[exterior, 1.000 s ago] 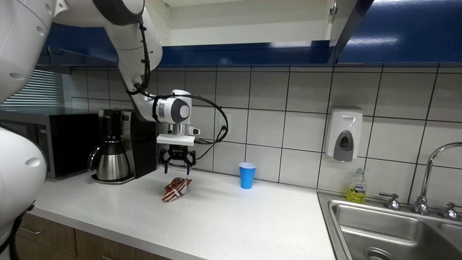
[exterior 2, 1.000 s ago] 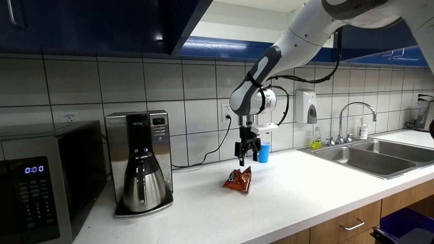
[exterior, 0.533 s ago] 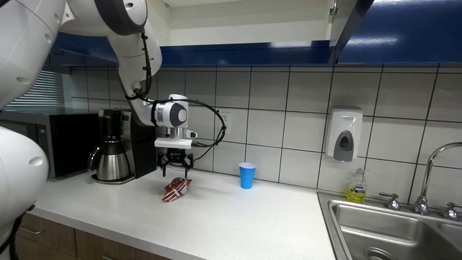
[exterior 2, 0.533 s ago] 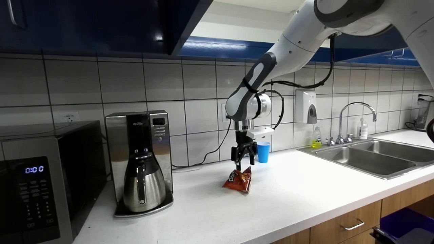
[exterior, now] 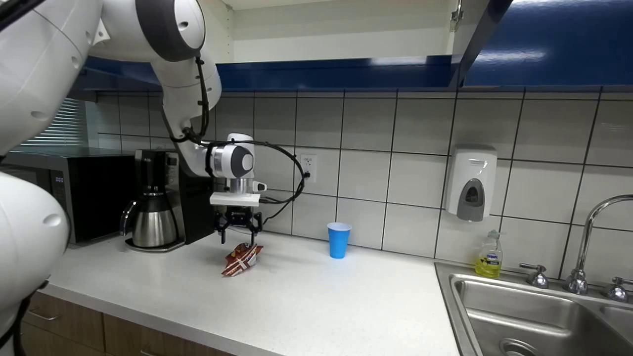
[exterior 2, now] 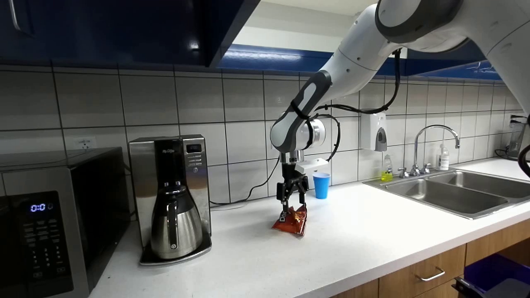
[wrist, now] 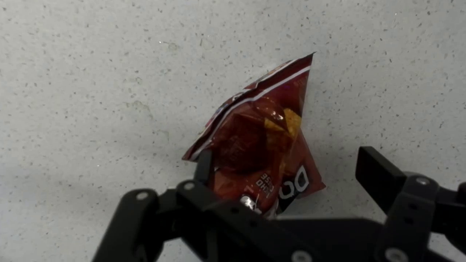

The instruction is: Put the packet in the cabinet

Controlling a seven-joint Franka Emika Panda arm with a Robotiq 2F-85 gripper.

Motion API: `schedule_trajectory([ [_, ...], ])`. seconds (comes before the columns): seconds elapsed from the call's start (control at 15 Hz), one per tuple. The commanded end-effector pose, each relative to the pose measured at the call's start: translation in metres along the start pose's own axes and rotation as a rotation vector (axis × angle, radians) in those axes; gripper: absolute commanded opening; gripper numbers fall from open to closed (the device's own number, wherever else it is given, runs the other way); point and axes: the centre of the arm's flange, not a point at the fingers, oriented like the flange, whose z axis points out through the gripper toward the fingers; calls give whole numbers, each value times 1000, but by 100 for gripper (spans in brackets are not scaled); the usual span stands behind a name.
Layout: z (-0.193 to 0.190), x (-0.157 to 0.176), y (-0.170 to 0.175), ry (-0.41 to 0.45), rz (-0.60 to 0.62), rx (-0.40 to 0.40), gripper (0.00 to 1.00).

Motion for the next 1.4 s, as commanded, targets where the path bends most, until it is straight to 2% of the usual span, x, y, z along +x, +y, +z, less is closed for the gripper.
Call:
schedule_trajectory([
  [0.0, 2, 15, -4, 8, 6, -25, 100],
  [0.87, 15, 25, -4, -9, 10, -47, 100],
  [0.93, 16, 25, -4, -9, 9, -47, 75],
  [1.0, 16, 25, -4, -10, 7, -48, 74],
  [1.33, 19, 25, -3, -15, 5, -48, 35],
])
